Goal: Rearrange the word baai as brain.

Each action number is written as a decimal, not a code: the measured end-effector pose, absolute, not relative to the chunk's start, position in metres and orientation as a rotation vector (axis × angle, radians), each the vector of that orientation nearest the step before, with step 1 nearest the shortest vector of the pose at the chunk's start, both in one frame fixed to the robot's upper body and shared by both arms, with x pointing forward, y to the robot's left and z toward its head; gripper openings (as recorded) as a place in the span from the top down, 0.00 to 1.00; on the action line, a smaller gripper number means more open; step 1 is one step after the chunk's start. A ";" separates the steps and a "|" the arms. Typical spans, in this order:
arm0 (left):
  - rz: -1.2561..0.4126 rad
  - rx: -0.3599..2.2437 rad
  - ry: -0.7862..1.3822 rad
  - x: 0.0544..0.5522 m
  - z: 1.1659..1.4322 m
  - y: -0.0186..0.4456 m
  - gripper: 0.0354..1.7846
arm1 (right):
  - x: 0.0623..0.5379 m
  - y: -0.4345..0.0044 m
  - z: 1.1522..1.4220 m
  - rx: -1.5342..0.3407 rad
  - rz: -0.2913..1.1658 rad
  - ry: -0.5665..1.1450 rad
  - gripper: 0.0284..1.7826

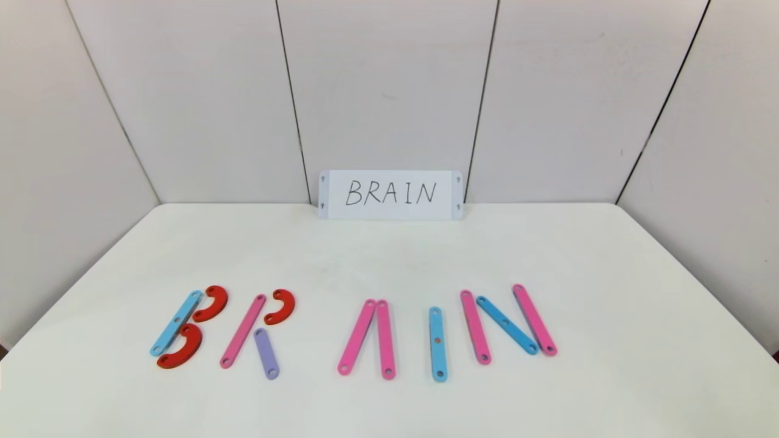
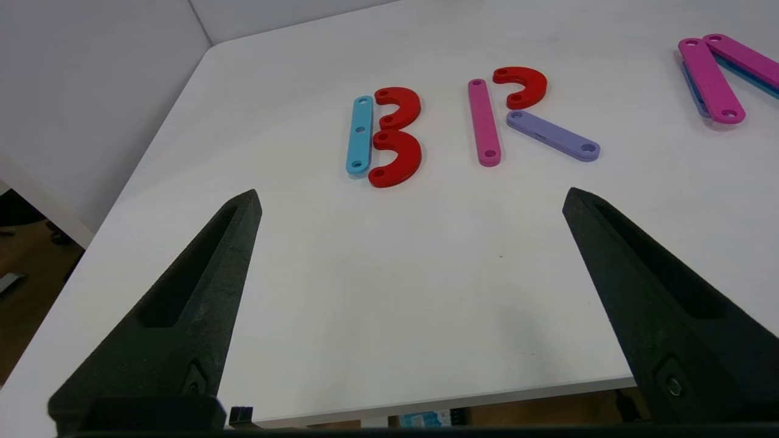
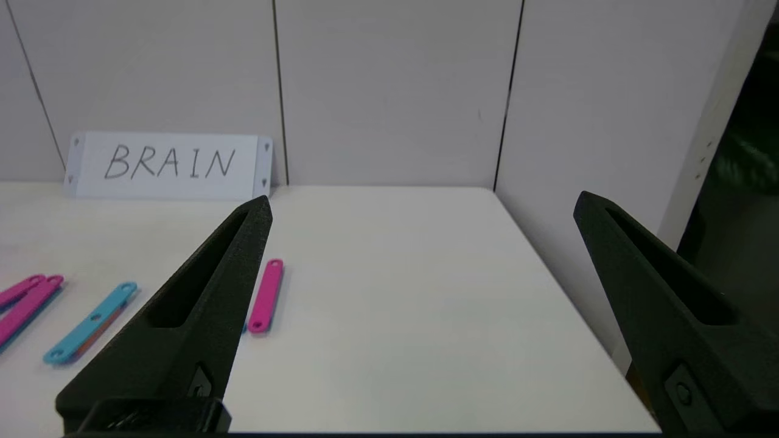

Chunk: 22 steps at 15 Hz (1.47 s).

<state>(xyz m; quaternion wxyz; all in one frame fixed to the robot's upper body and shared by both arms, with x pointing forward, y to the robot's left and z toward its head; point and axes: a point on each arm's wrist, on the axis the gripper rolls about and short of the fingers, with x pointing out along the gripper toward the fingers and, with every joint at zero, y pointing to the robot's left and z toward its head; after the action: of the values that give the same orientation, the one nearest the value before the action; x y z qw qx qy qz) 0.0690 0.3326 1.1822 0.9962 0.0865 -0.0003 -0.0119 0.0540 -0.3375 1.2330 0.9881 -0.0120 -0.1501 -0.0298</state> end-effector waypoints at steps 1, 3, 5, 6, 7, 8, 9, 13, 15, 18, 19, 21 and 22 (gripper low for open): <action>-0.024 0.174 0.000 0.069 1.182 0.333 0.03 | 0.049 -0.337 1.243 -0.041 -0.055 -0.333 0.02; -0.024 0.172 0.001 0.069 1.182 0.333 0.03 | 0.047 -0.337 1.254 -0.052 -0.054 -0.353 0.02; -0.024 0.171 0.001 0.069 1.182 0.333 0.03 | 0.048 -0.339 1.256 -0.082 -0.147 -0.336 0.02; -0.024 0.171 0.001 0.069 1.182 0.333 0.03 | 0.050 -0.340 1.251 -0.109 -0.185 -0.316 0.02; -0.024 0.171 0.001 0.069 1.182 0.333 0.03 | 0.052 -0.340 1.242 -0.146 -0.212 -0.291 0.02; -0.023 0.174 0.001 0.069 1.182 0.333 0.03 | 0.055 -0.341 1.234 -0.176 -0.224 -0.270 0.02; -0.025 0.176 -0.001 0.069 1.182 0.333 0.03 | 0.057 -0.341 1.229 -0.191 -0.224 -0.270 0.02; -0.028 0.151 0.002 0.069 1.182 0.333 0.03 | 0.061 -0.340 1.219 -0.188 -0.186 -0.248 0.02; -0.028 0.131 0.003 0.069 1.182 0.333 0.03 | 0.061 -0.340 1.219 -0.175 -0.178 -0.261 0.02; -0.028 0.125 0.003 0.069 1.182 0.333 0.03 | 0.062 -0.339 1.218 -0.170 -0.151 -0.267 0.02; -0.028 0.125 0.003 0.069 1.182 0.333 0.03 | 0.063 -0.339 1.216 -0.168 -0.151 -0.260 0.02; -0.028 0.125 0.003 0.069 1.182 0.333 0.03 | 0.065 -0.339 1.211 -0.145 -0.148 -0.257 0.02; -0.028 0.125 0.003 0.069 1.182 0.333 0.03 | 0.065 -0.339 1.211 -0.117 -0.142 -0.268 0.02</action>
<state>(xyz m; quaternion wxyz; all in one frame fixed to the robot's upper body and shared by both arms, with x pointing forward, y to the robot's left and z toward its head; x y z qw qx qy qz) 0.0690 0.3326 1.1818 0.9979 0.0627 0.0016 -0.0141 0.0647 -0.3391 1.2113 0.9868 -0.0583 -0.1336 -0.0708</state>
